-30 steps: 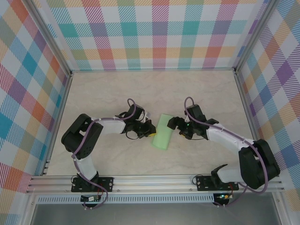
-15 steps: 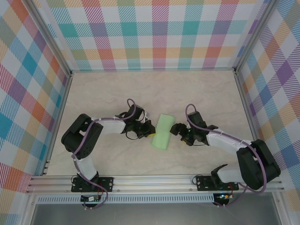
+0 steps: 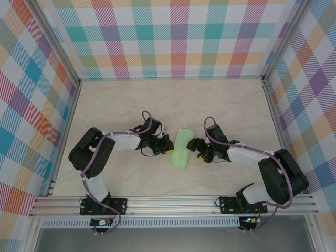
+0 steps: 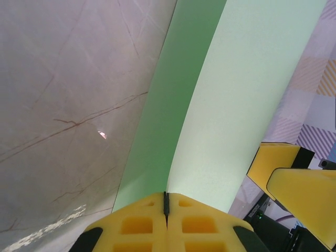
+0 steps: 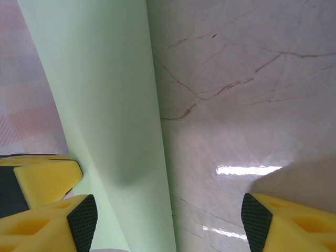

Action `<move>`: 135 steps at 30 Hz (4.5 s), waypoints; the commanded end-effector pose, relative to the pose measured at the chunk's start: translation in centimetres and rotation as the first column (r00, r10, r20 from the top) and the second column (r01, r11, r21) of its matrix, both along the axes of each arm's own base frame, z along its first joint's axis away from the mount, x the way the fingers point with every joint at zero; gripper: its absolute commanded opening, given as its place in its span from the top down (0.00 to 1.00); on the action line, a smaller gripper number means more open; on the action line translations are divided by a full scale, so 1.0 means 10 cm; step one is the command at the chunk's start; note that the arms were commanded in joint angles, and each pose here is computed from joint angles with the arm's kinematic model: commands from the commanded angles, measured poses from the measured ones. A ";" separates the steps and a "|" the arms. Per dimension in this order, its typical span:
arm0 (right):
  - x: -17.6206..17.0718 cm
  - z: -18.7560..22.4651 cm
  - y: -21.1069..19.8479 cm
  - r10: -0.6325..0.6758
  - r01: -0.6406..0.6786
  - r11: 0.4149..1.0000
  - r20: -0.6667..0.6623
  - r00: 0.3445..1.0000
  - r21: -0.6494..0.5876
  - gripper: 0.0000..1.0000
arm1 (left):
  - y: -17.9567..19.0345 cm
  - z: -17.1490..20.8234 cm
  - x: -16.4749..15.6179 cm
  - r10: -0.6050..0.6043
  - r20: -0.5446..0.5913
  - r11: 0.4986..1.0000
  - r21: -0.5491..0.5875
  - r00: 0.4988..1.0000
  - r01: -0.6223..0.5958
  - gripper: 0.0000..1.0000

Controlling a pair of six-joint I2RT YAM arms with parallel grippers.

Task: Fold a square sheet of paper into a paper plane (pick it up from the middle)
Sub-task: First fold in half a square sheet of paper at the center of the table, then hold the square sheet of paper at the center of the table.

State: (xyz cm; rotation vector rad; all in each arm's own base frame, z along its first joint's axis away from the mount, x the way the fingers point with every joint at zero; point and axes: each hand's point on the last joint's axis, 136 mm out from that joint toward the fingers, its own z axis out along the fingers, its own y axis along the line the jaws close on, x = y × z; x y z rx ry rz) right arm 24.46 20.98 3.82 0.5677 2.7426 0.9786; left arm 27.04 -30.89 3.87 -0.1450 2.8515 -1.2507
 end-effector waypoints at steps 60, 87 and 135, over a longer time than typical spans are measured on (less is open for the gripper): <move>0.19 -0.17 0.02 0.174 -0.223 0.934 -0.188 0.967 -0.280 0.55 | 0.33 0.35 0.09 0.056 0.133 0.986 0.147 0.990 -0.076 0.60; 0.28 -0.21 0.07 -0.080 0.017 0.956 -0.206 0.975 -0.293 0.48 | 0.36 0.30 0.05 0.051 0.129 0.984 0.161 0.990 -0.072 0.59; 0.25 -0.42 0.07 -0.050 -0.076 0.908 -0.287 0.957 -0.413 0.45 | 1.15 0.23 0.07 0.278 0.189 0.876 0.352 0.942 -0.329 0.67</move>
